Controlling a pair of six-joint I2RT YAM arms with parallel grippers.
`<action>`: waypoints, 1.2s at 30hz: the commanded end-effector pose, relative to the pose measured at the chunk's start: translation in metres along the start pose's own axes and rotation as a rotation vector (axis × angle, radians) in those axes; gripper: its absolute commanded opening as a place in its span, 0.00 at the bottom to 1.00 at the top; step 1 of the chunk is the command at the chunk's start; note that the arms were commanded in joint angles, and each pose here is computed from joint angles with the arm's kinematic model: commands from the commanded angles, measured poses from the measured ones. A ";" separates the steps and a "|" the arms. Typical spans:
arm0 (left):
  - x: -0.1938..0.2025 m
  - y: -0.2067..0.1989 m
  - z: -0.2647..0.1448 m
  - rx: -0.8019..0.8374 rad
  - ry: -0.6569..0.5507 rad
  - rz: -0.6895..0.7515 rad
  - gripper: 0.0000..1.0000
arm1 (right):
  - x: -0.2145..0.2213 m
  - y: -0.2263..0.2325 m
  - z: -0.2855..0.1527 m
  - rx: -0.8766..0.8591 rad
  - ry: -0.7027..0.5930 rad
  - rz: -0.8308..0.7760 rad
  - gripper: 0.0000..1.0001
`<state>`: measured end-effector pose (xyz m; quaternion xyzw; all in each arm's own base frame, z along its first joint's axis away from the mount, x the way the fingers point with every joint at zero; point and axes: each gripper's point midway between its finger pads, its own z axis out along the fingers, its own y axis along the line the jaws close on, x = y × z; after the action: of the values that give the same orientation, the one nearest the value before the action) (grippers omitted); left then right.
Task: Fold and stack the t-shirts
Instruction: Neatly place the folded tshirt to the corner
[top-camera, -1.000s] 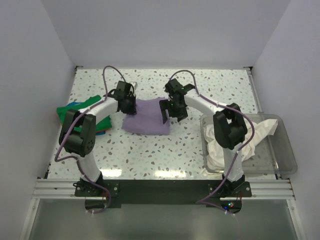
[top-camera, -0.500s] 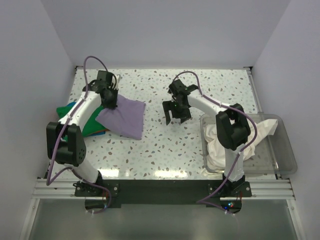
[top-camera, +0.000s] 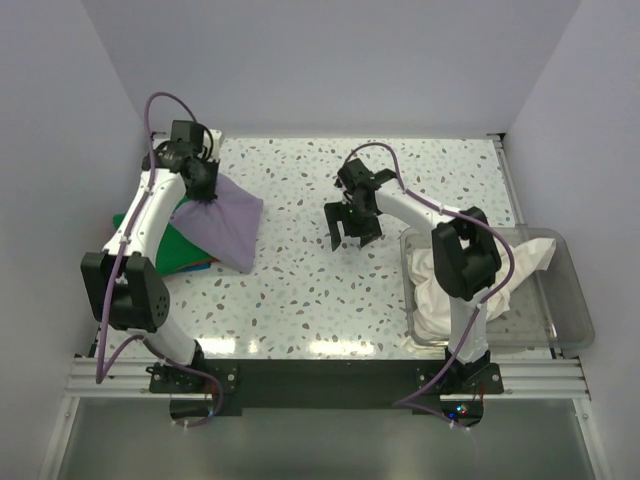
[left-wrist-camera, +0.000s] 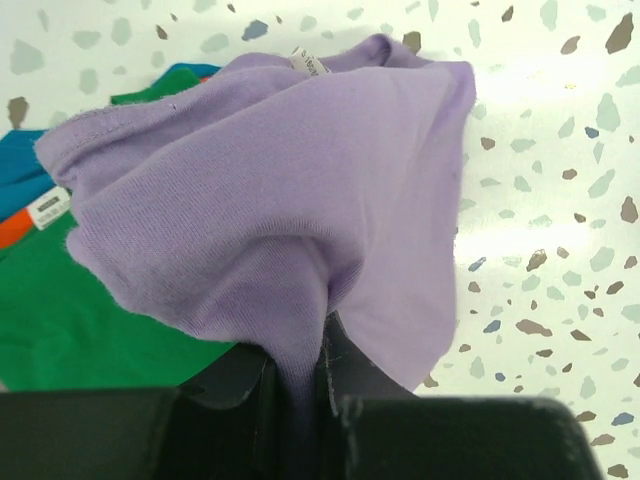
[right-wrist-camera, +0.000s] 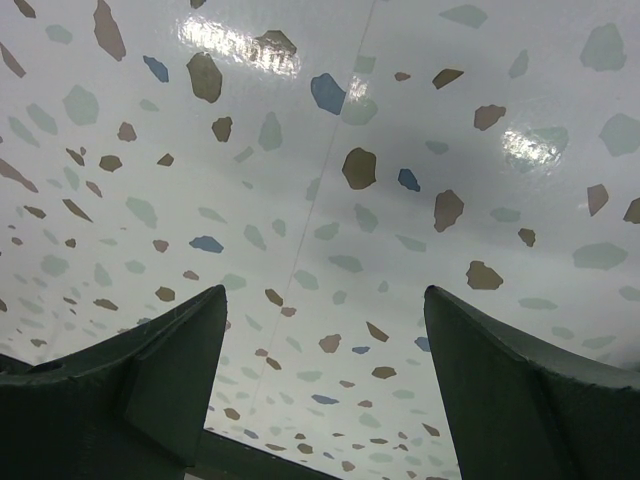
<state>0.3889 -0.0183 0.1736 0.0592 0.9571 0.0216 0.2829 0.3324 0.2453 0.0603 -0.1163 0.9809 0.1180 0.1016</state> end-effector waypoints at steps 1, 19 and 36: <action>-0.027 0.017 -0.039 -0.032 -0.096 0.002 0.00 | -0.002 0.007 -0.003 -0.033 -0.002 -0.016 0.83; -0.034 0.051 -0.085 -0.073 -0.158 -0.070 0.00 | 0.001 0.009 0.003 -0.047 0.031 -0.019 0.83; 0.025 0.099 -0.043 -0.157 -0.049 -0.165 0.00 | -0.004 0.016 -0.005 -0.077 0.023 -0.025 0.83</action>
<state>0.3456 0.0659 0.1957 -0.0366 0.9585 0.0563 0.2772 0.3277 0.2520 0.0537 -0.1242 0.9800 0.1340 0.0786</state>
